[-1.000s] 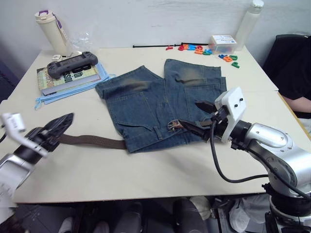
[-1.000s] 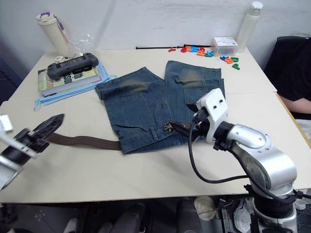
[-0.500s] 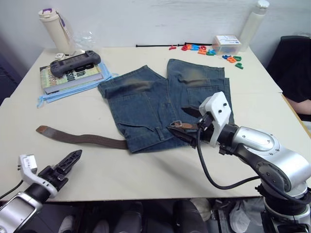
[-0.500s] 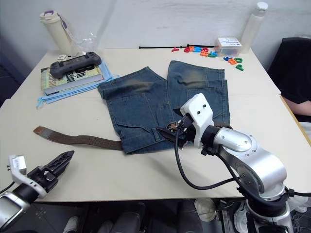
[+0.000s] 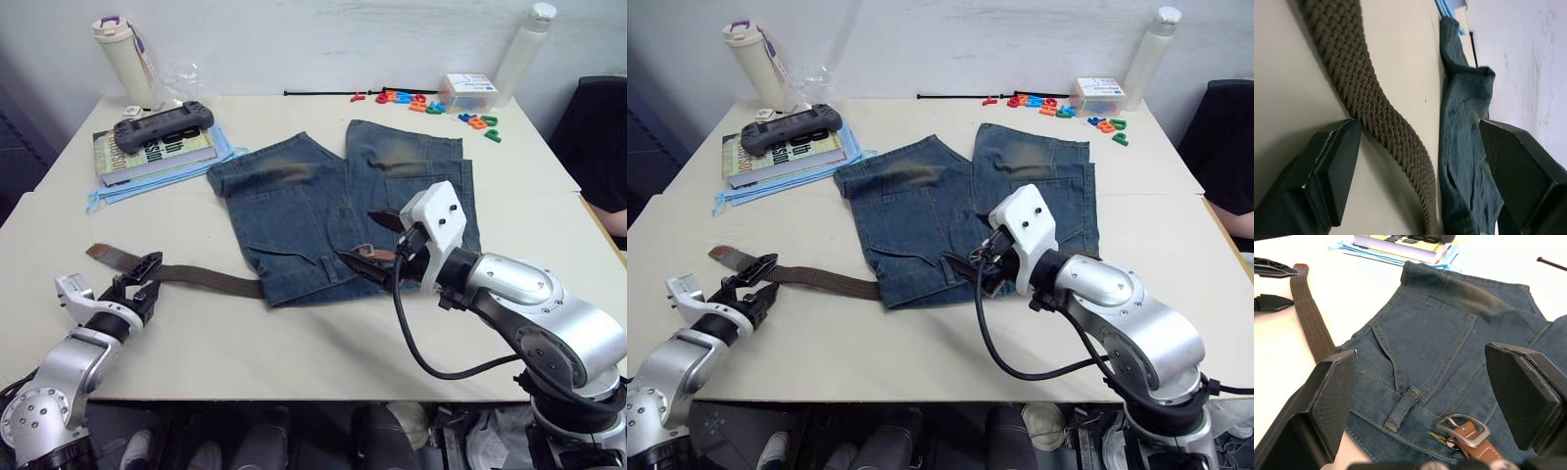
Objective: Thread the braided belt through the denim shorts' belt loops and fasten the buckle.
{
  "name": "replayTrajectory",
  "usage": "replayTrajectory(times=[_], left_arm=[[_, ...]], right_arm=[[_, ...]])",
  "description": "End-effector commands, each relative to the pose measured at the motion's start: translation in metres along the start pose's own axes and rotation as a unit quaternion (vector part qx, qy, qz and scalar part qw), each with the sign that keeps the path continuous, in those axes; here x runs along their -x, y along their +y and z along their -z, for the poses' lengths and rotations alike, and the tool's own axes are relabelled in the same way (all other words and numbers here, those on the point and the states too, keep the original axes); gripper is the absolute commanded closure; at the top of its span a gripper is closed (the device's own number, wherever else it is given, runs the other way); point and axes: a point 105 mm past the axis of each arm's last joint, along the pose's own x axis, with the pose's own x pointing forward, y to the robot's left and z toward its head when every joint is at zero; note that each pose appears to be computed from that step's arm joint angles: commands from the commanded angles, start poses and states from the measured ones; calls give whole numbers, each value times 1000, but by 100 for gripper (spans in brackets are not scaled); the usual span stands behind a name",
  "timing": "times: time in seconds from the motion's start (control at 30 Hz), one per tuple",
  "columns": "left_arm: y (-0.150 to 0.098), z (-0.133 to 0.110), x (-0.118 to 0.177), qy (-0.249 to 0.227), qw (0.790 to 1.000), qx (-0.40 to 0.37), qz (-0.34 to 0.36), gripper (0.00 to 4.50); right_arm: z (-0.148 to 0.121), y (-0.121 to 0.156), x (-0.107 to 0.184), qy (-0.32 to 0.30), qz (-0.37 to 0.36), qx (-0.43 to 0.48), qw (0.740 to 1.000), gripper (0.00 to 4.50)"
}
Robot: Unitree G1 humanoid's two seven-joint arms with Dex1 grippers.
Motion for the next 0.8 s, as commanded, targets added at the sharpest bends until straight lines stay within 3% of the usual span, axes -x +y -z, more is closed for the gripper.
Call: replayTrajectory(times=[0.03, 0.2, 0.5, 0.63, 0.8], left_arm=[[15, 6, -5, -2, 998, 37, -42, 27], [10, 8, -9, -10, 997, 65, -43, 27], [-13, 35, 5, 74, 996, 52, -19, 27], [-13, 29, 4, 62, 996, 62, -19, 27], [-4, 4, -18, 11, 995, 98, -26, 27]], right_arm=[[-19, -3, 3, -33, 13, 30, 999, 5], [-19, -5, 4, -33, 20, 32, 999, 5], [-22, -7, 4, -38, 27, 36, 998, 5], [-22, -6, 4, -38, 27, 35, 998, 5], [-21, -4, 4, -37, 28, 34, 998, 5]])
